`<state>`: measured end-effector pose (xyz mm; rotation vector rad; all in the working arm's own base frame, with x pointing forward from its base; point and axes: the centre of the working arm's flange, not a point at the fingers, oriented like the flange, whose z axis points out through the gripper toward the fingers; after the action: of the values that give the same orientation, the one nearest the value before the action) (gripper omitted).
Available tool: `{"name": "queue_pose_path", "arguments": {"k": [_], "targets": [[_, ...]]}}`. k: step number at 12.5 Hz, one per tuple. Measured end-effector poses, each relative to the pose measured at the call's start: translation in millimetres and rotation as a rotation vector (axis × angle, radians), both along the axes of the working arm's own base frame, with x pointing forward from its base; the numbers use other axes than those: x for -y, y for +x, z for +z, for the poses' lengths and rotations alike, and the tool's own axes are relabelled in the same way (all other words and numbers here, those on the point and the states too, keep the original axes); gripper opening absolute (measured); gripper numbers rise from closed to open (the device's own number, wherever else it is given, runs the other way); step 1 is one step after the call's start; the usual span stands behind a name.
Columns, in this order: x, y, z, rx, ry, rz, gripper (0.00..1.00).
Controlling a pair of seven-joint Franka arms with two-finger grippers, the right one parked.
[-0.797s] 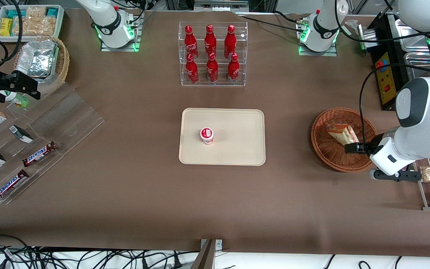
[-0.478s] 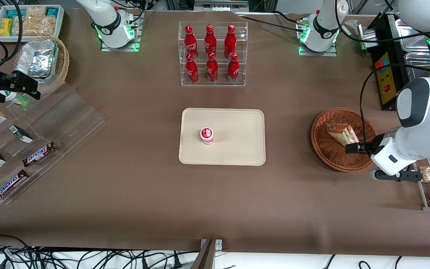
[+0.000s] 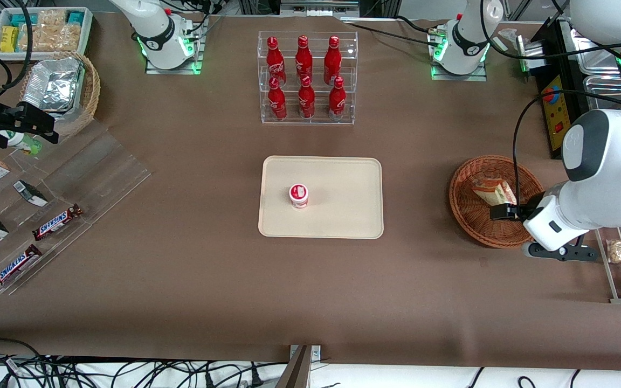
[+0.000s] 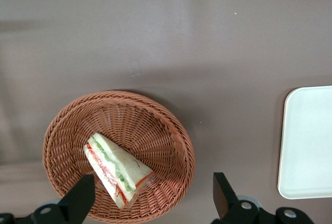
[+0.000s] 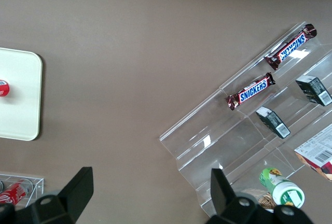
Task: Place sandwich from basket to tray
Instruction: 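Lower the open left gripper over the sandwich in the wicker basket, then close the left gripper on the wrapped sandwich's edge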
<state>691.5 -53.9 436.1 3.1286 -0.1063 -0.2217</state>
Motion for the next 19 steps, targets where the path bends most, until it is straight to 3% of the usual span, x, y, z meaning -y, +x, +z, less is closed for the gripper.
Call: {"name": "queue_pose_path", "arguments": {"k": [2,5,8,9,11,12,14,16,19], "targets": [[-8.6,0.6,0.2,0.001,0.005,0.018,1.00],[-79.0,0.6,4.4,0.005,0.012,0.153,1.00],[-129.4,-16.0,6.9,-0.005,0.007,0.340,1.00],[-128.5,-22.8,-1.7,0.015,0.014,0.411,1.00],[-121.8,-47.5,-32.3,0.089,0.013,0.496,1.00],[-119.9,-66.1,-51.8,0.105,0.014,0.536,1.00],[-117.0,-103.0,-88.7,0.110,0.019,0.610,1.00],[-113.7,-129.4,-114.8,0.149,0.019,0.704,1.00],[-92.1,-149.3,-136.8,0.168,0.018,0.821,1.00]]}}
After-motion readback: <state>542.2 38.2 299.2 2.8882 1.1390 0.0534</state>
